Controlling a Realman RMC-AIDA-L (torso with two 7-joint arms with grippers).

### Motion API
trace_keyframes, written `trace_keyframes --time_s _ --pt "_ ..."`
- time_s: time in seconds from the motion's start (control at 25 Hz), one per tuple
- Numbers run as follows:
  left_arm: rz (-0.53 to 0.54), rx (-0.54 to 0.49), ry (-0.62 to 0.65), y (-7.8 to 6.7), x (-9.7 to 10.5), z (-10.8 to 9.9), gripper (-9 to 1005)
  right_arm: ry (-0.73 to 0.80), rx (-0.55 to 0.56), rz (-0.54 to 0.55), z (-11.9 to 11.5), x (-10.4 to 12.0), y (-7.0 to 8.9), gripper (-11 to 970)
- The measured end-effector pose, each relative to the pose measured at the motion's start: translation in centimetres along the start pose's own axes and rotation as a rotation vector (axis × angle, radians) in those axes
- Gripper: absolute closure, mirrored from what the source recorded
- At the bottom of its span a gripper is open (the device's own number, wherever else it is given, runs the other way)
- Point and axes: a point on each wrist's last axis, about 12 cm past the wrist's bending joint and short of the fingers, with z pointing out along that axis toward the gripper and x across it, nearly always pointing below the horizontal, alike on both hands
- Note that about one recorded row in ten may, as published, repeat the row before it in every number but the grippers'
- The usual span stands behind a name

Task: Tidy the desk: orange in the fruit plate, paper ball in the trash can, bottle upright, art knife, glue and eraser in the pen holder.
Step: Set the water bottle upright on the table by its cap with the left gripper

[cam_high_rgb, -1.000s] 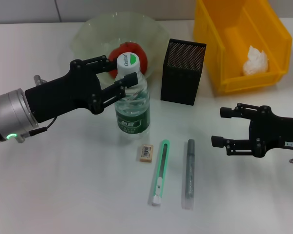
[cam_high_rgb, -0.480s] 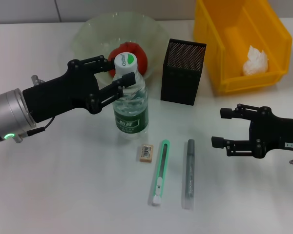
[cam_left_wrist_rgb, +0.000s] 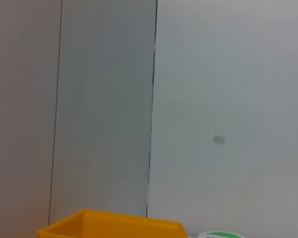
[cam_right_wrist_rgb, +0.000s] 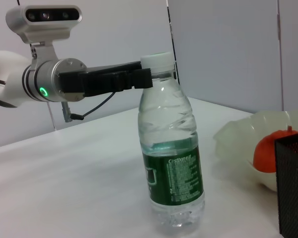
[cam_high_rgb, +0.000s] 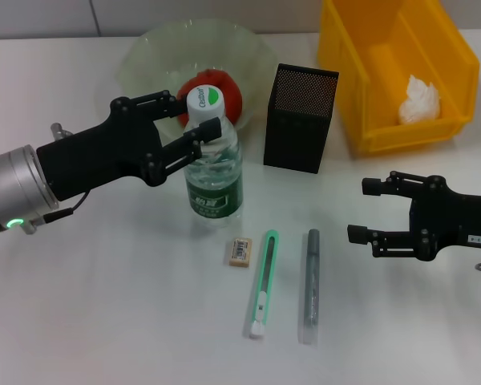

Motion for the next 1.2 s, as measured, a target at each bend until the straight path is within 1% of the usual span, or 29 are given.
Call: trace_keyframes --time_s 0.04,0.12,0.2,0.32,0.48,0.68,0.72,0.76,0.88,1.2 --pt "0.000 0.000 0.000 0.0 0.0 0.0 563 0.000 0.000 -0.001 0.0 0.0 0.0 127" --pt "-0.002 -0.041 -0.005 0.3 0.1 -0.4 562 0.000 0.001 -0.002 0.0 0.0 0.0 127" --pt "-0.002 -0.050 -0.003 0.4 0.2 -0.4 563 0.000 0.001 -0.002 0.0 0.0 0.0 127" --pt "-0.003 -0.123 0.015 1.0 0.5 -1.1 563 0.000 0.002 -0.002 0.0 0.0 -0.1 127" --pt "-0.004 -0.154 0.011 1.2 0.6 -1.5 562 0.000 0.003 -0.002 0.1 -0.1 -0.1 127" --pt "0.000 -0.223 -0.002 1.7 0.6 -2.4 562 0.001 0.003 -0.001 0.1 -0.1 -0.1 127" --pt "0.002 -0.250 -0.003 1.9 0.7 -2.8 561 0.001 0.003 0.000 0.1 -0.1 -0.1 127" --pt "0.002 -0.250 -0.003 1.9 0.7 -2.8 559 0.001 0.003 0.000 0.1 -0.1 -0.1 127" --pt "0.019 -0.292 -0.003 2.1 0.8 -3.4 555 0.001 0.005 0.005 0.1 -0.1 -0.2 127" --pt "0.043 -0.344 -0.011 2.3 1.0 -3.5 543 0.000 0.005 0.009 0.1 -0.1 -0.2 127"
